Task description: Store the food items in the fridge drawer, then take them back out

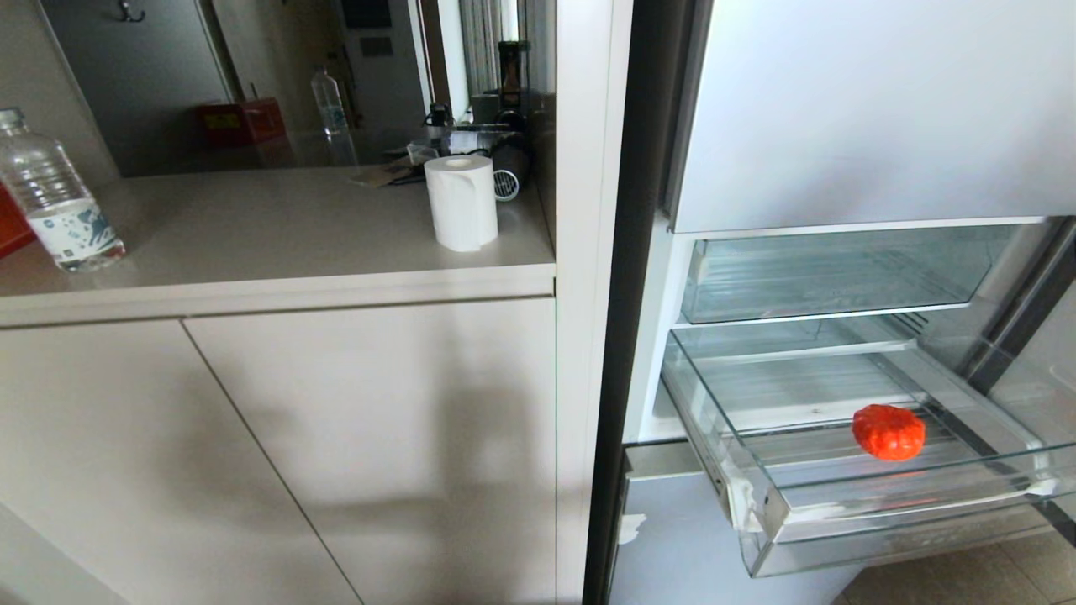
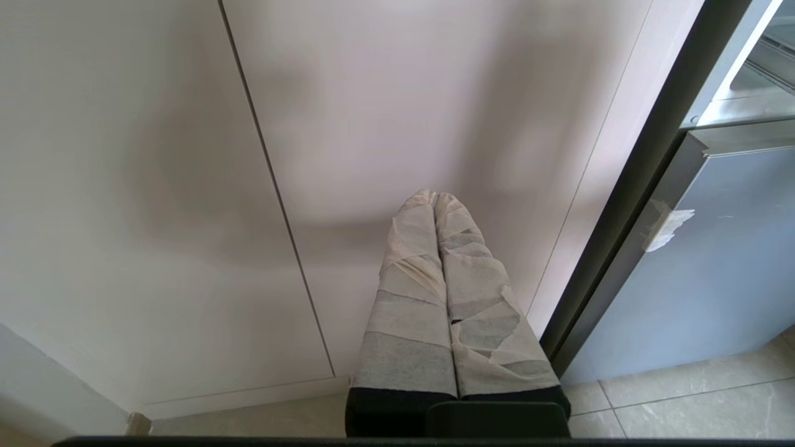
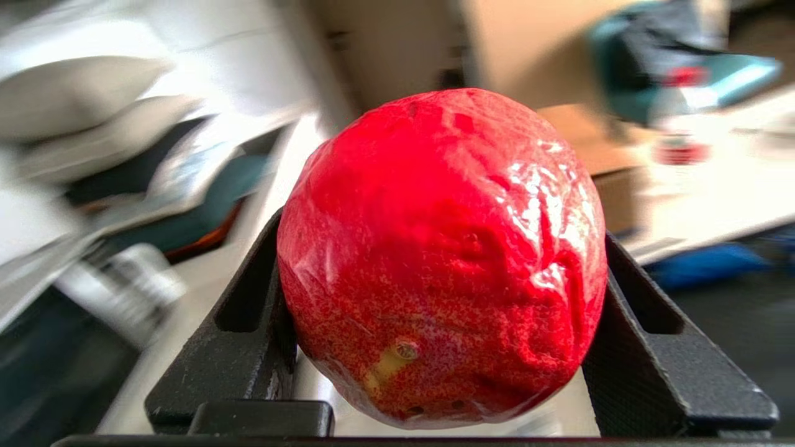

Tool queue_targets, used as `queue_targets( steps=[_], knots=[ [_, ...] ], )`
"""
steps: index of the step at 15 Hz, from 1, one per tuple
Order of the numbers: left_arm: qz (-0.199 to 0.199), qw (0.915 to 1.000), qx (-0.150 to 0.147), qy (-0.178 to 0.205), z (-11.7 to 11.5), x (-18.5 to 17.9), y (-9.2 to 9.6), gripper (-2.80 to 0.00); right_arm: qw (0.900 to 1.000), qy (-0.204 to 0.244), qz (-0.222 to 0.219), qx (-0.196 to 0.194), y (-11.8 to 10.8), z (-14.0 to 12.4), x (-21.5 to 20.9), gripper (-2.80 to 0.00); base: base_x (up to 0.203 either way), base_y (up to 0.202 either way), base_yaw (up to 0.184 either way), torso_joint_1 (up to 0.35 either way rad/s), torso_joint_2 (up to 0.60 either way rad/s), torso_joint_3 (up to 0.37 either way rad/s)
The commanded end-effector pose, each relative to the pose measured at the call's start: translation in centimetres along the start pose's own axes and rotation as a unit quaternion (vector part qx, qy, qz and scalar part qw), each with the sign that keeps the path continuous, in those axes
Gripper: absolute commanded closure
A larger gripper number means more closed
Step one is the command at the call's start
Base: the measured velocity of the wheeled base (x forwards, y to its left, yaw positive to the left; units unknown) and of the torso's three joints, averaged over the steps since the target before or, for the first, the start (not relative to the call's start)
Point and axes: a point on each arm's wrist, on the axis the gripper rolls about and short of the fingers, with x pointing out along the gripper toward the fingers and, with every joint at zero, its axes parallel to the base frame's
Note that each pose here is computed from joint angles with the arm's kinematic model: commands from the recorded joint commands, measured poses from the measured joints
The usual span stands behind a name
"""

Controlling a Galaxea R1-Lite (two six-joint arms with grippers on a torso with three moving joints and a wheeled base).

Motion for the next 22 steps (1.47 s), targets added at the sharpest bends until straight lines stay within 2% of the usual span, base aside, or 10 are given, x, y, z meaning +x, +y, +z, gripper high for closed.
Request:
queue_targets(
  steps=[1, 6, 10, 13, 18, 22],
  knots=[
    [0.001, 1.0000, 0.000, 0.001, 0.0, 0.0, 0.0, 0.00, 0.998, 0.021, -0.058, 0.018, -5.4, -1.0, 3.6, 0.00, 0.000, 0.000, 0.000, 0.000, 0.00, 0.000],
    [0.001, 1.0000, 0.000, 0.001, 0.0, 0.0, 0.0, 0.00, 0.991, 0.069, -0.110, 0.032, -14.5, -5.6, 11.3, 0.00, 0.000, 0.000, 0.000, 0.000, 0.00, 0.000],
    [0.001, 1.0000, 0.000, 0.001, 0.0, 0.0, 0.0, 0.00, 0.991, 0.072, -0.110, 0.022, -18.7, -8.3, 15.3, 0.00, 0.000, 0.000, 0.000, 0.000, 0.00, 0.000],
    [0.001, 1.0000, 0.000, 0.001, 0.0, 0.0, 0.0, 0.00, 0.989, 0.095, -0.115, 0.004, -21.0, -11.0, 16.8, 0.00, 0.000, 0.000, 0.000, 0.000, 0.00, 0.000],
    [0.001, 1.0000, 0.000, 0.001, 0.0, 0.0, 0.0, 0.00, 0.986, 0.122, -0.117, -0.006, -22.3, -13.4, 17.5, 0.00, 0.000, 0.000, 0.000, 0.000, 0.00, 0.000],
    [0.001, 1.0000, 0.000, 0.001, 0.0, 0.0, 0.0, 0.00, 0.980, 0.154, -0.124, -0.026, -24.7, -16.8, 18.2, 0.00, 0.000, 0.000, 0.000, 0.000, 0.00, 0.000]
  ],
)
